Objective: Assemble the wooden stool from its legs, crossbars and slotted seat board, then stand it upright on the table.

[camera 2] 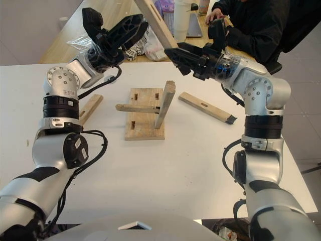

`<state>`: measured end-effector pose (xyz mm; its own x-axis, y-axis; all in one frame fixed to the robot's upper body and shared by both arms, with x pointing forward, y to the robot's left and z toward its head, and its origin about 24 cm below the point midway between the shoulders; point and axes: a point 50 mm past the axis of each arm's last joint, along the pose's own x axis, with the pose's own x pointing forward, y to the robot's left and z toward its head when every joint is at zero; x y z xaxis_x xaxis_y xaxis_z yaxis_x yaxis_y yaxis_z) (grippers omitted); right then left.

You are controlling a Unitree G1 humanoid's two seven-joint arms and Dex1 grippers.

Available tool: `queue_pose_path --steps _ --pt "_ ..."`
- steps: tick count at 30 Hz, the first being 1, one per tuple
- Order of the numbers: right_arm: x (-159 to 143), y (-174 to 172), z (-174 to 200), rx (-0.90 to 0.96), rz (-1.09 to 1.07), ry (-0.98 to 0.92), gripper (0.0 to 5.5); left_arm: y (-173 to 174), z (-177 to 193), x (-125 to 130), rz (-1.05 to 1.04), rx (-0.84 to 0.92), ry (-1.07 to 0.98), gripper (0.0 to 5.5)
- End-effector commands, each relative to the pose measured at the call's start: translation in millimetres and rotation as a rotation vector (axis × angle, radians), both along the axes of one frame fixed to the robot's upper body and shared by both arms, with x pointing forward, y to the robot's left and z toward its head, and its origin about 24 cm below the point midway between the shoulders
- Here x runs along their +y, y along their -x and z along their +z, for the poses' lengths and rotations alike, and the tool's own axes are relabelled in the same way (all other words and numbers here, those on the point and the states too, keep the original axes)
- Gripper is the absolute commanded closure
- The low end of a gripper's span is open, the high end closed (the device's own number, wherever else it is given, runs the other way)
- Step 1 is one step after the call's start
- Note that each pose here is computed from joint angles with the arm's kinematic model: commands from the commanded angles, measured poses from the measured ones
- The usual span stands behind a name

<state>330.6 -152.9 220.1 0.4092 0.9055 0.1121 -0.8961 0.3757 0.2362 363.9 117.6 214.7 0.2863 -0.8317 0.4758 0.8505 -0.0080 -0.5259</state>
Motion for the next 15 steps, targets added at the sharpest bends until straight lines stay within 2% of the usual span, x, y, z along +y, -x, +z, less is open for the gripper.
queue_pose_path --steps 1,13,15 --pt "16.7 7.9 -3.4 0.021 0.078 -0.006 3.44 4.7 8.9 -0.7 -0.027 -0.017 0.047 1.60" --pt "20.7 10.7 -7.5 0.099 0.106 -0.048 3.44 11.0 8.3 -2.0 -0.066 -0.034 0.079 3.37" --pt "20.3 10.4 -6.4 0.104 0.106 -0.056 3.44 10.9 8.2 -2.1 -0.066 -0.037 0.081 3.42"
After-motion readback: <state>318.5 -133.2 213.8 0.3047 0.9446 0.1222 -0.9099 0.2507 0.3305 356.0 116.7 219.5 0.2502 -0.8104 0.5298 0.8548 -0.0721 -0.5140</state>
